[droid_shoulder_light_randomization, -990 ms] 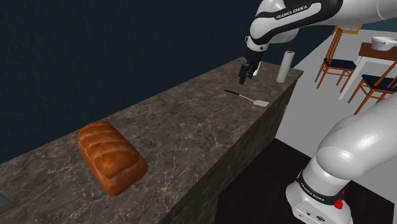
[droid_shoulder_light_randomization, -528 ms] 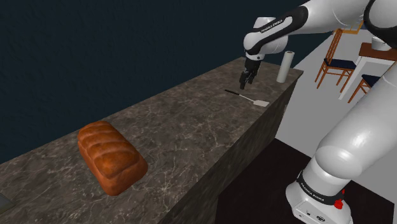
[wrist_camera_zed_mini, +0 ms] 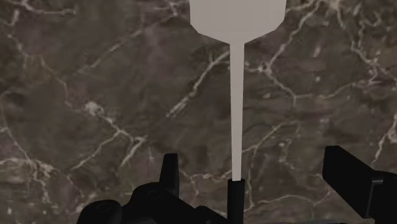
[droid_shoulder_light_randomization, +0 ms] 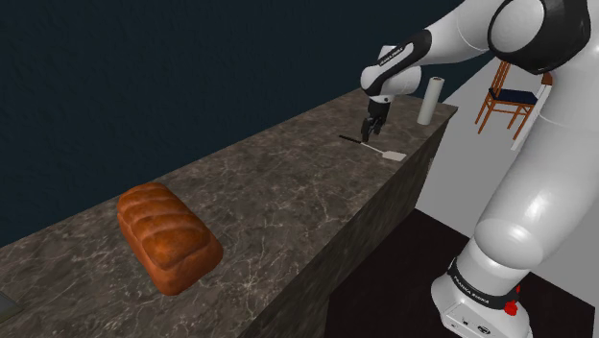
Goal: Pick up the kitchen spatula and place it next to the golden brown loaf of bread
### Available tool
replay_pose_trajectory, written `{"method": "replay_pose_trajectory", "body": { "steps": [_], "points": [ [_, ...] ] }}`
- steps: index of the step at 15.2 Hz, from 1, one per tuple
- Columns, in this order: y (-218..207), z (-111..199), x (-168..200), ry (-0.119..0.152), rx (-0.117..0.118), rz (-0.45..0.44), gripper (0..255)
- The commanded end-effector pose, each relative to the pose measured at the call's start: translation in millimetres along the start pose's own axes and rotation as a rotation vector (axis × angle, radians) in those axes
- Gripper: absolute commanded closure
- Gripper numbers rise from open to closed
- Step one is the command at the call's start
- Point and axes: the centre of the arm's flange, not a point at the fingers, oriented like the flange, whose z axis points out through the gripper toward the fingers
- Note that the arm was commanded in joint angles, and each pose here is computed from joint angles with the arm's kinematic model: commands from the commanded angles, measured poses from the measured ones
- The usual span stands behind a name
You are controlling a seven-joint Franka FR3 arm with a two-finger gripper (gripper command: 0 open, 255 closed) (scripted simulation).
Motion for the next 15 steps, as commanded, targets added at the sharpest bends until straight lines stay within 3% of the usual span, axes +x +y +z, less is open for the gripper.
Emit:
{"method": "replay_pose_trajectory", "body": {
  "steps": [1, 4, 12, 13, 15],
  "points": [
    [1.2, 10.9, 0.1, 0.0, 0.0, 0.0, 0],
    [1.2, 29.8, 0.1, 0.0, 0.0, 0.0, 0],
    [1.2, 29.8, 0.1, 0.0, 0.0, 0.0, 0],
    [1.2, 29.8, 0.1, 0.0, 0.0, 0.0, 255],
    [1.2, 29.8, 0.1, 0.0, 0.0, 0.0, 255]
  ]
}}
